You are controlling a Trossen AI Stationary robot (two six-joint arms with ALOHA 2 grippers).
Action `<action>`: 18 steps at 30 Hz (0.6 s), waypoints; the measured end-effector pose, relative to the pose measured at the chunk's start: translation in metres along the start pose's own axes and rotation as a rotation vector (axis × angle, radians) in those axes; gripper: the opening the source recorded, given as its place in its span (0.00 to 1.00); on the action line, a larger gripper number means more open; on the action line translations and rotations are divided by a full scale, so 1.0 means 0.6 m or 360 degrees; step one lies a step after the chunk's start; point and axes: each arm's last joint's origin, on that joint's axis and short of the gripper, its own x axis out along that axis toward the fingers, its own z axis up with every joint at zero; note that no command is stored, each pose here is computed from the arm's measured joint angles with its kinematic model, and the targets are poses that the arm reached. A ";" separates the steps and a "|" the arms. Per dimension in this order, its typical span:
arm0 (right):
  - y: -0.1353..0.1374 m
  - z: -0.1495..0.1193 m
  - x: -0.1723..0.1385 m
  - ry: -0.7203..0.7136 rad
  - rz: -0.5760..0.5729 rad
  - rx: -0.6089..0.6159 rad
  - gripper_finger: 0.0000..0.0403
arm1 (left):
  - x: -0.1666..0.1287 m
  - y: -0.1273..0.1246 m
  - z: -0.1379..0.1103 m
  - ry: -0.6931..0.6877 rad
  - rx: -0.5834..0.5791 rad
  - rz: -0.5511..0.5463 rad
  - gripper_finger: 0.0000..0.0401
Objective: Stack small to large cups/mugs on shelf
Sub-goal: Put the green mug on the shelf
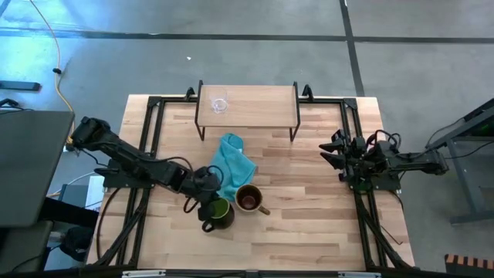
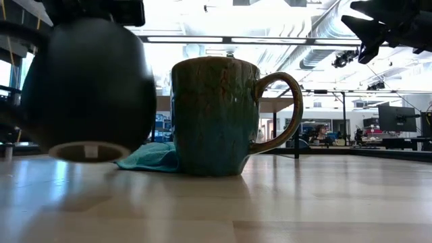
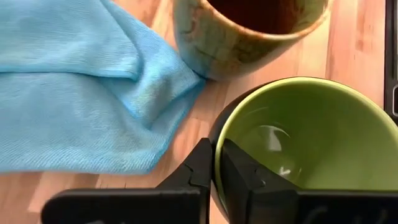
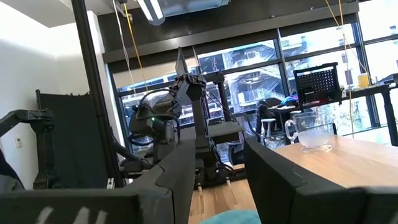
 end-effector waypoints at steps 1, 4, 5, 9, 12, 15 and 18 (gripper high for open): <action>0.000 0.000 0.000 0.0001 0.0000 0.0000 0.32 | -0.004 0.001 0.000 -0.0008 -0.0009 0.0016 0.02; 0.000 0.000 0.000 0.0001 0.0000 0.0000 0.32 | -0.016 0.007 -0.004 -0.0002 -0.0034 0.0080 0.01; 0.000 0.000 0.000 0.0000 -0.0001 0.0000 0.32 | -0.019 0.009 -0.006 0.0004 -0.0045 0.0110 0.01; 0.000 0.000 0.000 0.0000 -0.0001 0.0000 0.32 | -0.026 0.020 -0.015 0.0072 -0.0112 0.0211 0.02; 0.000 0.000 0.000 0.0000 -0.0001 0.0009 0.32 | -0.029 0.025 -0.021 0.0125 -0.0142 0.0265 0.02; 0.000 0.000 0.000 0.0001 -0.0001 0.0038 0.32 | -0.030 0.028 -0.024 0.0150 -0.0150 0.0296 0.02; 0.000 0.000 0.000 0.0000 -0.0001 0.0041 0.32 | -0.030 0.029 -0.025 0.0158 -0.0150 0.0304 0.02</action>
